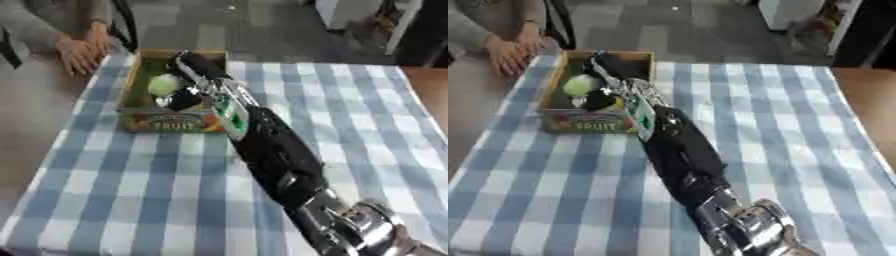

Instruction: Pick up objects on the table and place them in the box.

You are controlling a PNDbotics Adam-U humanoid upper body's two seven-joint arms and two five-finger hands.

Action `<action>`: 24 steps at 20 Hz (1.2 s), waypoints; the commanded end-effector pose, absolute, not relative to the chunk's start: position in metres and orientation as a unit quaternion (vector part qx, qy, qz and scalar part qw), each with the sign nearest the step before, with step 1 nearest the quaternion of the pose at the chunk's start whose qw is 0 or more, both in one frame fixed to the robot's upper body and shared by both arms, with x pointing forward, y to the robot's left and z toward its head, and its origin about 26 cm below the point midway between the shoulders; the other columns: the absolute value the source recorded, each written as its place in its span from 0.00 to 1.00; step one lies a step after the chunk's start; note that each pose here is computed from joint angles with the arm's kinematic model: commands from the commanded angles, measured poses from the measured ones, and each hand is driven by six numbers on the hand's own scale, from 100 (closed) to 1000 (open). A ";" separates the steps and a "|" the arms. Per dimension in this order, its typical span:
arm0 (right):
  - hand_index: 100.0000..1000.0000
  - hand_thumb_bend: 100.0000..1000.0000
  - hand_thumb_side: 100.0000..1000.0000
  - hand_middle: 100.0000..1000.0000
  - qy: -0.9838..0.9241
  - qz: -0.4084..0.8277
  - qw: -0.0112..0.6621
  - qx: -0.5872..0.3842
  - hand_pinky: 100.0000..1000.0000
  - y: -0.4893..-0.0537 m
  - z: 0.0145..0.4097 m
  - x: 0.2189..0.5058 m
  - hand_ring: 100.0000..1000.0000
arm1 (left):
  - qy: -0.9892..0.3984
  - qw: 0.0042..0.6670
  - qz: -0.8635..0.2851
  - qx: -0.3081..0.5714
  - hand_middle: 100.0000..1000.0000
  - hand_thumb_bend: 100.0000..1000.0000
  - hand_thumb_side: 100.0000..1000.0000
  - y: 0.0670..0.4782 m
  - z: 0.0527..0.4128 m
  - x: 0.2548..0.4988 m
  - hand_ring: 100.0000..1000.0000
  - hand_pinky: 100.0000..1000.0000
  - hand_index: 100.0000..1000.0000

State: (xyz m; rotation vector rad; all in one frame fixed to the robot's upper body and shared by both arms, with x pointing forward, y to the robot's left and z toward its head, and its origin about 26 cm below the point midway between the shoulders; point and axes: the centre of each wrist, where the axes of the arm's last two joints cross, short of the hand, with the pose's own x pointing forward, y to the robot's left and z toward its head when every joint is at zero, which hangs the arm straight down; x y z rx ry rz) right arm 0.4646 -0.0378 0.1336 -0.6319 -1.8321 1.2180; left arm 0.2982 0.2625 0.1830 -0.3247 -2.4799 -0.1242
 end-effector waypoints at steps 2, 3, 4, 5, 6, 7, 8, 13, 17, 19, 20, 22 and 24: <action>0.39 0.02 0.24 0.28 -0.738 0.454 0.391 -0.311 0.26 -0.026 0.138 0.461 0.32 | -0.944 0.296 -0.054 -0.135 0.53 0.00 0.13 0.259 0.193 0.297 0.48 0.55 0.59; 0.39 0.03 0.24 0.28 -0.736 0.450 0.389 -0.322 0.26 -0.026 0.137 0.461 0.33 | -0.944 0.294 -0.054 -0.137 0.53 0.00 0.12 0.258 0.193 0.297 0.48 0.55 0.59; 0.39 0.03 0.24 0.29 -0.734 0.445 0.390 -0.333 0.27 -0.026 0.136 0.461 0.33 | -0.944 0.293 -0.055 -0.138 0.53 0.00 0.12 0.257 0.194 0.298 0.48 0.55 0.59; 0.40 0.05 0.24 0.29 -0.732 0.441 0.390 -0.342 0.27 -0.027 0.135 0.461 0.34 | -0.944 0.292 -0.055 -0.140 0.53 0.00 0.12 0.257 0.194 0.298 0.48 0.55 0.59; 0.40 0.05 0.24 0.29 -0.730 0.435 0.391 -0.353 0.27 -0.029 0.135 0.462 0.34 | -0.945 0.291 -0.056 -0.141 0.53 0.00 0.12 0.256 0.195 0.298 0.48 0.55 0.59; 0.40 0.06 0.24 0.30 -0.727 0.431 0.392 -0.363 0.28 -0.031 0.135 0.463 0.35 | -0.945 0.290 -0.056 -0.142 0.53 0.00 0.12 0.256 0.195 0.298 0.48 0.55 0.59; 0.40 0.06 0.24 0.30 -0.724 0.427 0.392 -0.373 0.28 -0.034 0.136 0.465 0.35 | -0.945 0.290 -0.057 -0.143 0.53 0.00 0.12 0.256 0.195 0.298 0.48 0.55 0.59; 0.41 0.09 0.23 0.32 -0.716 0.406 0.386 -0.417 0.30 -0.048 0.147 0.474 0.37 | -0.945 0.289 -0.057 -0.143 0.53 0.00 0.12 0.256 0.195 0.298 0.48 0.55 0.59; 0.41 0.10 0.22 0.32 -0.726 0.389 0.373 -0.428 0.30 -0.058 0.171 0.482 0.37 | -0.945 0.290 -0.057 -0.141 0.53 0.00 0.12 0.257 0.196 0.298 0.48 0.55 0.59; 0.42 0.11 0.21 0.33 -0.731 0.381 0.367 -0.432 0.30 -0.062 0.183 0.486 0.37 | -0.945 0.290 -0.058 -0.140 0.53 0.00 0.12 0.257 0.196 0.298 0.48 0.55 0.59; 0.44 0.12 0.21 0.35 -0.732 0.378 0.365 -0.435 0.31 -0.063 0.188 0.487 0.38 | -0.945 0.291 -0.058 -0.140 0.53 0.00 0.13 0.257 0.196 0.298 0.48 0.55 0.59; 0.48 0.13 0.22 0.41 -0.729 0.378 0.365 -0.439 0.35 -0.066 0.191 0.489 0.42 | -0.944 0.292 -0.059 -0.140 0.53 0.00 0.13 0.257 0.196 0.298 0.48 0.55 0.59; 0.50 0.17 0.14 0.44 -0.721 0.387 0.367 -0.442 0.38 -0.069 0.190 0.491 0.46 | -0.944 0.291 -0.059 -0.140 0.53 0.00 0.12 0.257 0.196 0.298 0.48 0.55 0.59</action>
